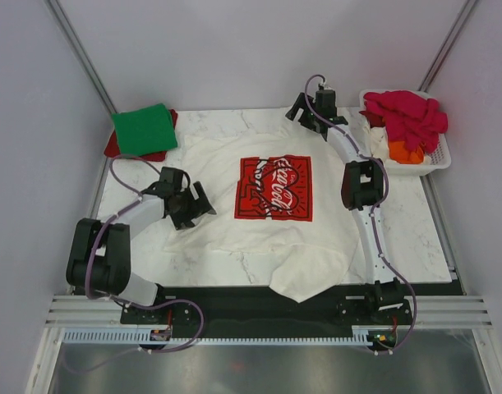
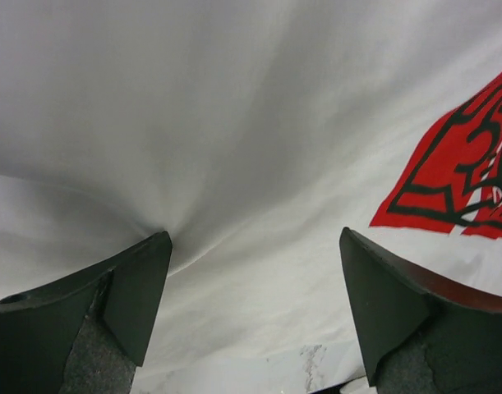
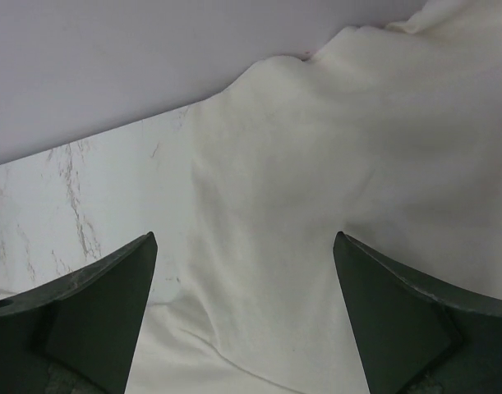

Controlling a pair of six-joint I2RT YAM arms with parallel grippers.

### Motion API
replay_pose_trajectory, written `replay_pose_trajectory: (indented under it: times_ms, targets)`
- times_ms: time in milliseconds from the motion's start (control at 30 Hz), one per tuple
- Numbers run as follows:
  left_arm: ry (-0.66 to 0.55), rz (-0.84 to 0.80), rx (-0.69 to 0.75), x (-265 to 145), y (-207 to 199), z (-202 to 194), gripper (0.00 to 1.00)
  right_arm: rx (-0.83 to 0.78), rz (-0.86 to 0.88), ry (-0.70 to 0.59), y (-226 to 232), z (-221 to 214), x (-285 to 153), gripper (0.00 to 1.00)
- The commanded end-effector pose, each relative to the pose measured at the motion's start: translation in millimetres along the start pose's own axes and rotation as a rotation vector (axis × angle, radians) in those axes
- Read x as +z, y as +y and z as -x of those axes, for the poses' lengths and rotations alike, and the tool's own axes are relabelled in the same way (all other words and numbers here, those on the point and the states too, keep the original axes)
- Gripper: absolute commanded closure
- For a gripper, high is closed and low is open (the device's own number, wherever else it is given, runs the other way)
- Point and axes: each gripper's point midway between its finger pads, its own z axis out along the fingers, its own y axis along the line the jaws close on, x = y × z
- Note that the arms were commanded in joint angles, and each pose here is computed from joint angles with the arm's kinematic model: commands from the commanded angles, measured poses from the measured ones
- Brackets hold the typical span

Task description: Fold and stack the t-shirts

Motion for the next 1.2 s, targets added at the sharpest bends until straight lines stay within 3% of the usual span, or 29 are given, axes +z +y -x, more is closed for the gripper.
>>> replay_pose_trajectory:
  times_ms: [0, 200, 367, 400, 467, 567, 667, 733, 767, 800, 867, 900, 933, 967, 1033, 1067, 1100, 1167]
  targets:
    - [0.180, 0.097, -0.083, -7.9, 39.9, -71.4, 0.07, 0.046, -0.088, 0.070, -40.4, -42.0, 20.8, 0.02]
    - [0.114, 0.047, -0.067, -23.0, 32.4, -65.9, 0.07, 0.039, -0.005, 0.002, -21.8, -23.7, 24.8, 0.02]
    - [0.039, 0.044, -0.047, -40.6, 11.2, -29.0, 0.06, 0.007, 0.063, -0.032, 8.4, 7.6, 1.9, 0.02]
    - [0.017, 0.054, -0.035, -45.9, 9.6, -22.1, 0.06, -0.015, 0.089, -0.063, 25.4, 29.6, -15.2, 0.02]
    - [-0.039, 0.031, -0.002, -60.5, -6.7, 1.4, 0.06, -0.031, 0.079, -0.052, 30.7, 33.9, -31.6, 0.02]
    - [-0.084, 0.006, 0.034, -80.7, -22.7, 20.7, 0.06, -0.075, 0.104, -0.110, 64.3, 79.8, -91.6, 0.02]
    - [-0.149, -0.007, 0.080, -103.0, -31.6, 35.4, 0.06, -0.091, 0.094, -0.109, 79.0, 92.9, -139.7, 0.02]
    - [-0.181, -0.041, 0.128, -120.0, -40.1, 39.4, 0.04, -0.069, 0.009, -0.035, 62.2, 69.2, -160.4, 0.02]
    - [-0.189, -0.056, 0.144, -125.5, -42.5, 39.6, 0.04, -0.073, 0.019, -0.059, 76.0, 79.5, -195.1, 0.02]
    - [-0.190, -0.076, 0.155, -130.4, -45.4, 37.6, 0.04, -0.060, -0.048, 0.036, 52.9, 38.7, -202.9, 0.02]
    - [-0.211, -0.096, 0.177, -143.7, -44.9, 30.9, 0.04, -0.056, -0.112, 0.007, 54.3, 32.0, -258.3, 0.02]
    - [-0.212, -0.111, 0.182, -147.4, -45.1, 27.1, 0.04, -0.038, -0.183, 0.126, 25.9, -24.1, -270.8, 0.02]
    - [-0.197, -0.112, 0.191, -146.0, -40.7, 18.6, 0.04, -0.033, -0.239, 0.130, 13.9, -40.5, -288.6, 0.02]
    - [-0.207, -0.132, 0.200, -152.4, -41.4, 13.8, 0.04, -0.001, -0.219, 0.076, 24.9, -39.7, -326.6, 0.02]
    - [-0.180, -0.152, 0.218, -151.6, -38.6, 1.2, 0.04, -0.026, -0.254, 0.202, 12.5, -119.7, -357.9, 0.02]
    - [-0.183, -0.160, 0.225, -155.5, -37.6, -2.9, 0.04, -0.016, -0.210, 0.169, 24.4, -126.4, -386.1, 0.02]
    - [-0.171, -0.160, 0.231, -154.1, -35.0, -8.0, 0.04, -0.038, -0.205, 0.279, 25.3, -182.4, -402.9, 0.02]
    - [-0.168, -0.157, 0.239, -155.0, -31.9, -12.3, 0.03, -0.018, -0.178, 0.287, 30.3, -209.6, -435.9, 0.02]
